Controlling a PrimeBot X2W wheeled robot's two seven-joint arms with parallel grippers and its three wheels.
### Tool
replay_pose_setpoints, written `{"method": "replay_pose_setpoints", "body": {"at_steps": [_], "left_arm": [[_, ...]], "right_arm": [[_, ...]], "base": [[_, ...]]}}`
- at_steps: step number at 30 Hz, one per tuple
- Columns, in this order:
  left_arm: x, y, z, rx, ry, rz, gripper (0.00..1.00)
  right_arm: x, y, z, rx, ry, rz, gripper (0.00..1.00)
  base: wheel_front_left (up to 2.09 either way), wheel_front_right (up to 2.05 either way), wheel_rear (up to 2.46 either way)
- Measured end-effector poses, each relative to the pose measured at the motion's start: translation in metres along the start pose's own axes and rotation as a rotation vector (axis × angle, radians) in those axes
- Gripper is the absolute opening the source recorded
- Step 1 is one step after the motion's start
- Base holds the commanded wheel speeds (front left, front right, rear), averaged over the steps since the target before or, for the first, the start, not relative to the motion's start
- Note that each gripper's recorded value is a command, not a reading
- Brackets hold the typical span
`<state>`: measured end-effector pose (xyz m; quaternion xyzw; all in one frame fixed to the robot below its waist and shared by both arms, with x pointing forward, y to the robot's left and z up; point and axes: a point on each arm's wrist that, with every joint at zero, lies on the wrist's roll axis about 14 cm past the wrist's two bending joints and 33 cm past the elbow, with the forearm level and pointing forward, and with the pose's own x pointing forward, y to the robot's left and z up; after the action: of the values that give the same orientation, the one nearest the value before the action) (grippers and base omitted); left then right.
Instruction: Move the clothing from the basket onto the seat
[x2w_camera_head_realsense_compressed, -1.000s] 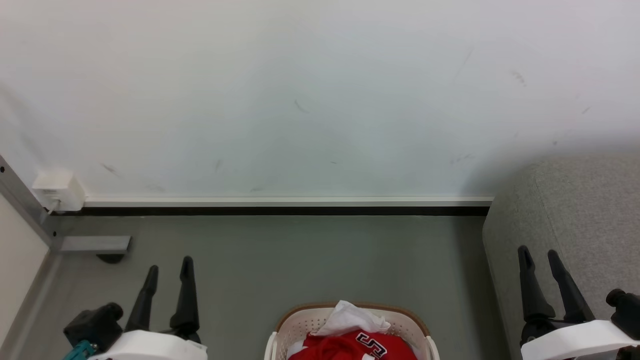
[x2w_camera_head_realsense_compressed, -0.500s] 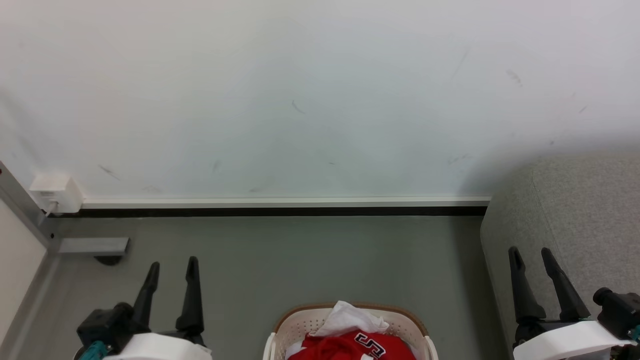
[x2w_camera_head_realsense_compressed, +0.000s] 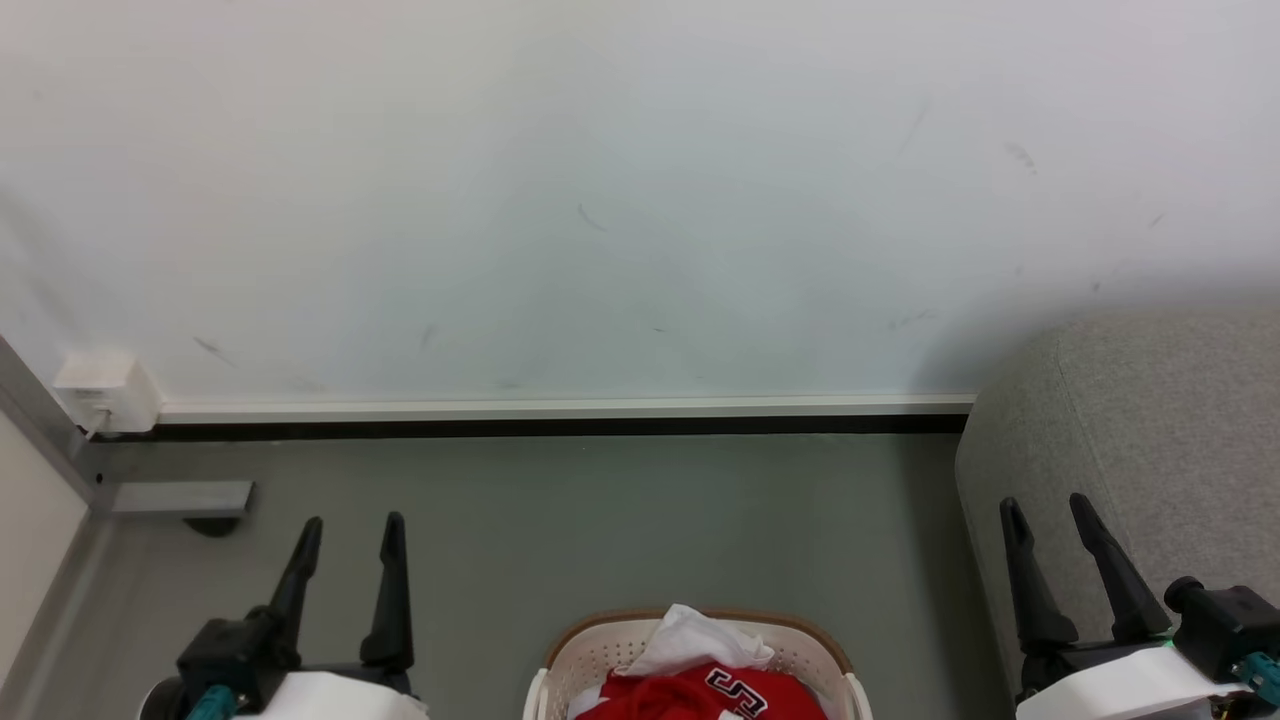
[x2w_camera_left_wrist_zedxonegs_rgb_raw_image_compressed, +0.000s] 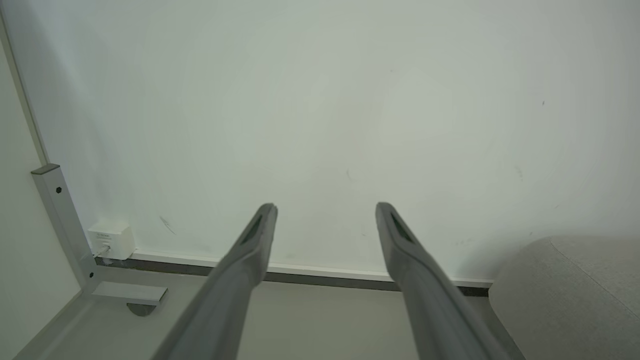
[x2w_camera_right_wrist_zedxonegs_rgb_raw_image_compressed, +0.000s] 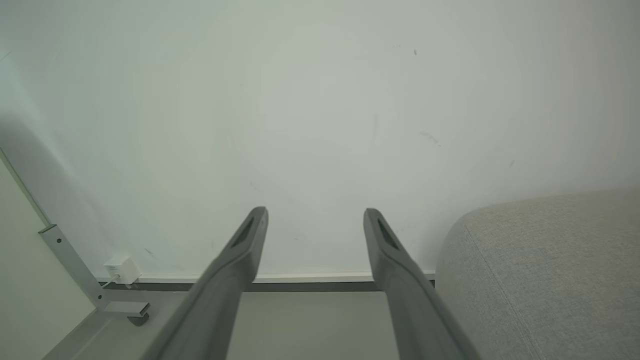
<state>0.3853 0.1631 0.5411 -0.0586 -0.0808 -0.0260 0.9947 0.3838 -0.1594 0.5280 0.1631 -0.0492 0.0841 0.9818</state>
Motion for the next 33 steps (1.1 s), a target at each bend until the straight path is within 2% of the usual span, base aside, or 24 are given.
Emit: {"method": "replay_pose_setpoints", "body": {"at_steps": [19, 33], "left_arm": [[-0.0002, -0.005, 0.0042, 0.127, -0.033, -0.028, 1.0], [0.0014, -0.0055, 0.0019, 0.126, -0.027, -0.031, 1.0]], "right_arm": [[0.0006, 0.0068, 0.0036, -0.098, -0.021, 0.038, 1.0], [0.0002, 0.0025, 0.0057, -0.095, -0.028, 0.023, 1.0]], "base": [[0.0, 0.0, 0.0], [0.0, 0.0, 0.0]]}}
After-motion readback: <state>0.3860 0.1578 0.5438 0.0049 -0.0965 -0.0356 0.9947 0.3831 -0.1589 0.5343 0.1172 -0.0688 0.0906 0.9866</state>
